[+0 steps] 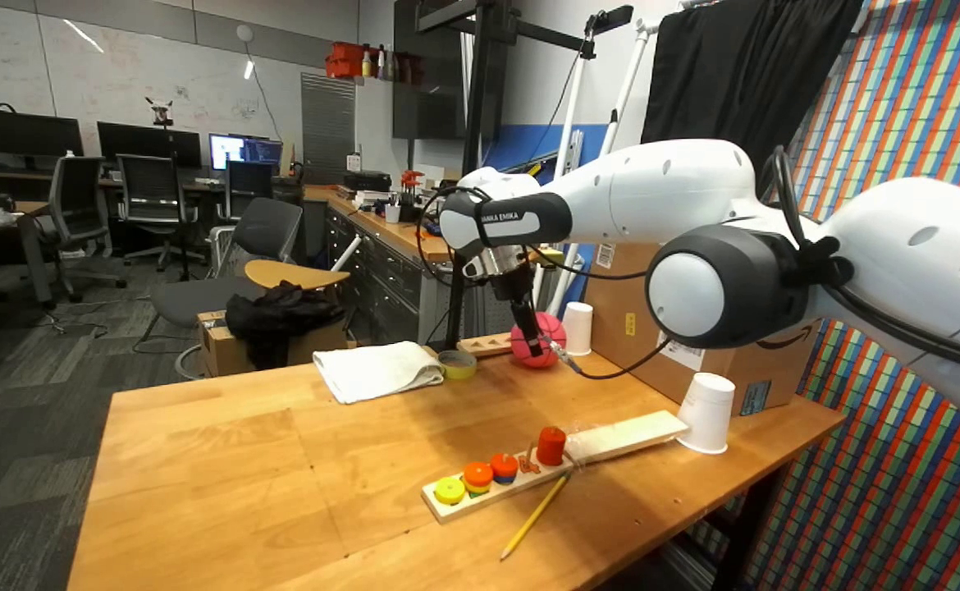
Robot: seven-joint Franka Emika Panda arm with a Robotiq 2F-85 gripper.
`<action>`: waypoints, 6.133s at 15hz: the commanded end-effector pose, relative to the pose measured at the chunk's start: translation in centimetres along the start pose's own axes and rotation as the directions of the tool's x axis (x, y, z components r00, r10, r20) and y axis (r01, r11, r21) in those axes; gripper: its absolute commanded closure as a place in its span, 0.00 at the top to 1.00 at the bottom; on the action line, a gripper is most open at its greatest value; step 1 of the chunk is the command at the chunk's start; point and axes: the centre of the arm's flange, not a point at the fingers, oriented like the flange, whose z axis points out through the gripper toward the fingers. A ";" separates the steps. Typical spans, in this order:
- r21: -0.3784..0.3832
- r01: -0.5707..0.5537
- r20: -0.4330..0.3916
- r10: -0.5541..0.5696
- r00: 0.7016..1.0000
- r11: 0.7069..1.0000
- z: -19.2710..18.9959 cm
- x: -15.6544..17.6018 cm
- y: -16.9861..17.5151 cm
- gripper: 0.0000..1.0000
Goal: Move the ball
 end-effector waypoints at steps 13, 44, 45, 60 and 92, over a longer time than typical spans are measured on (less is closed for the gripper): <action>0.162 -0.251 0.257 0.204 0.944 0.954 9.1 -14.0 1.4 1.00; -0.065 0.199 -0.244 -0.209 0.947 0.978 -10.2 -0.3 -15.3 1.00; -0.068 0.209 -0.255 -0.220 0.942 0.975 -10.3 0.0 -15.5 1.00; 0.060 0.294 -0.298 -0.264 0.917 0.954 -3.7 4.4 -10.6 1.00; -0.175 0.245 -0.131 -0.269 0.954 0.954 -4.8 -7.2 -2.6 1.00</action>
